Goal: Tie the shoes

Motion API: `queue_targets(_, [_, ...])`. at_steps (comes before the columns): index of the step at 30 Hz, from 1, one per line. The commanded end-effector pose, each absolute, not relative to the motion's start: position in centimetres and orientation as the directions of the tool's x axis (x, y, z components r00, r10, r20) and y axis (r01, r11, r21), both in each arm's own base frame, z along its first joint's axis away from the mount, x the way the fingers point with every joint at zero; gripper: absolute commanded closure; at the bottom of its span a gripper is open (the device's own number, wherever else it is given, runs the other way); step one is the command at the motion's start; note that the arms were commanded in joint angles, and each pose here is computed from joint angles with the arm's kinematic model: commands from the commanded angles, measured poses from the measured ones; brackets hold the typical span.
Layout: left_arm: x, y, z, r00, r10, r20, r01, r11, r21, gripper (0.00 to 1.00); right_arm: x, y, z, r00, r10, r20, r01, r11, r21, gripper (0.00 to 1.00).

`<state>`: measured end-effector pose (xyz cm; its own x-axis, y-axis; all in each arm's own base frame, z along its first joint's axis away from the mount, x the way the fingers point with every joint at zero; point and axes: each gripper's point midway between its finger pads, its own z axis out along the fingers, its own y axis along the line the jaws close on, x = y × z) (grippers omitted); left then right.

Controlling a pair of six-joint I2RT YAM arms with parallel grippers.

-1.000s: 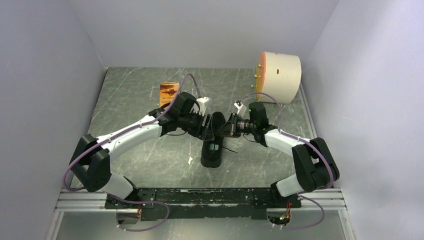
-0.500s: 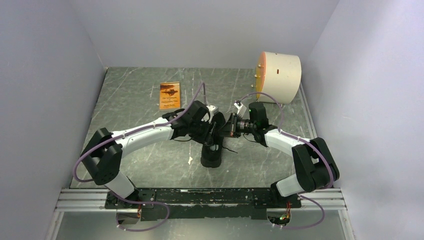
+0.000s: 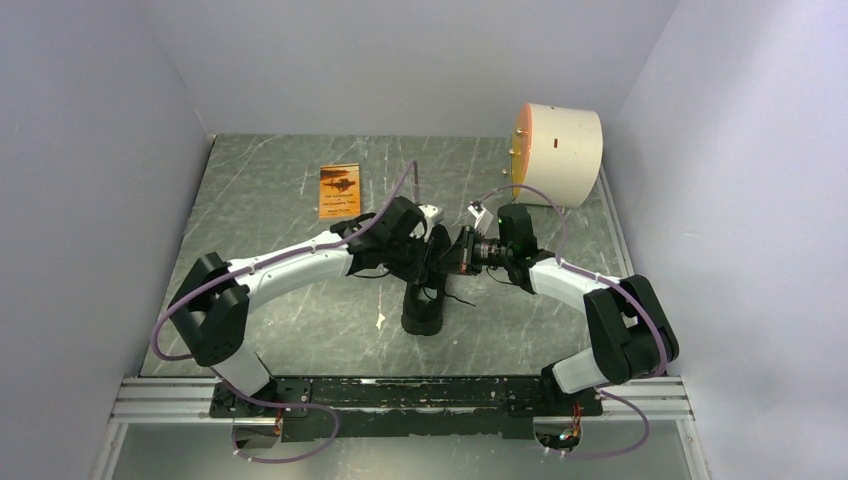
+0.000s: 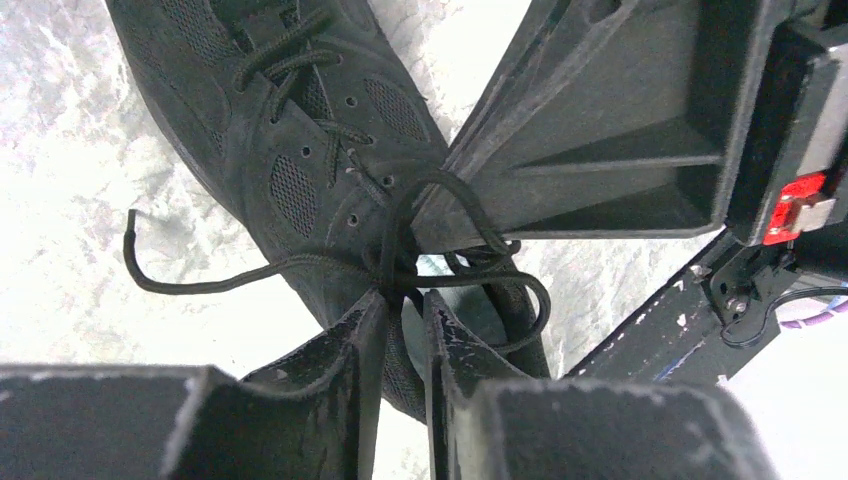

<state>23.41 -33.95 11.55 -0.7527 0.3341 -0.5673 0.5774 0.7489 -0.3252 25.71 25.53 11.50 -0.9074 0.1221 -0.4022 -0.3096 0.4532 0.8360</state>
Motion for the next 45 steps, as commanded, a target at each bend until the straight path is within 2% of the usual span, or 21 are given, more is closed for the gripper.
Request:
queue_targets(1, [24.2,-34.3,12.8,-0.722,0.339,-0.603,0.595,0.749,-0.291,0.8,26.1,26.0,12.1,-0.899,0.109,-0.424,-0.337,0.444,0.83,1.0])
queue_targets(6, [23.4,-33.3,13.5,-0.714,0.374,-0.592,0.617,0.736,-0.279,0.95,26.4,26.0,12.6,-0.893,0.115,-0.435,-0.344,0.449,0.825,1.0])
queue_targets(17, [23.2,-30.5,14.7,-0.695,0.398,-0.599,0.661,0.682,-0.314,0.95,25.6,27.8,13.3,-0.898,0.116,-0.424,-0.338,0.436,0.834,1.0])
queue_targets(20, [23.6,-29.5,13.7,-0.693,0.445,-0.567,0.667,0.693,-0.272,0.85,25.7,27.6,13.1,-0.9,0.127,-0.418,-0.323,0.451,0.832,1.0])
queue_targets(24, [23.6,-29.2,13.8,-0.689,0.465,-0.557,0.677,0.688,-0.263,0.56,25.9,27.3,13.3,-0.89,0.134,-0.435,-0.328,0.476,0.816,1.0])
queue_targets(29, [23.2,-30.0,15.6,-0.697,0.403,-0.593,0.665,0.672,-0.325,0.42,25.8,27.1,13.2,-0.889,0.13,-0.438,-0.328,0.486,0.81,1.0])
queue_targets(31, [22.7,-30.7,16.0,-0.708,0.375,-0.598,0.66,0.652,-0.373,0.27,25.7,27.1,13.2,-0.889,0.132,-0.438,-0.329,0.482,0.812,1.0])
queue_targets(33, [22.8,-31.0,16.4,-0.713,0.345,-0.61,0.651,0.648,-0.395,0.19,25.8,27.1,13.3,-0.888,0.135,-0.439,-0.328,0.483,0.812,1.0])
queue_targets(40, [23.7,-31.2,16.5,-0.738,0.281,-0.614,0.617,0.65,-0.445,0.18,25.8,27.1,13.4,-0.886,0.129,-0.444,-0.334,0.484,0.808,1.0])
queue_targets(45, [22.7,-31.9,14.8,-0.77,0.33,-0.546,0.614,0.617,-0.492,0.22,25.8,27.0,13.4,-0.887,0.133,-0.443,-0.331,0.484,0.81,1.0])
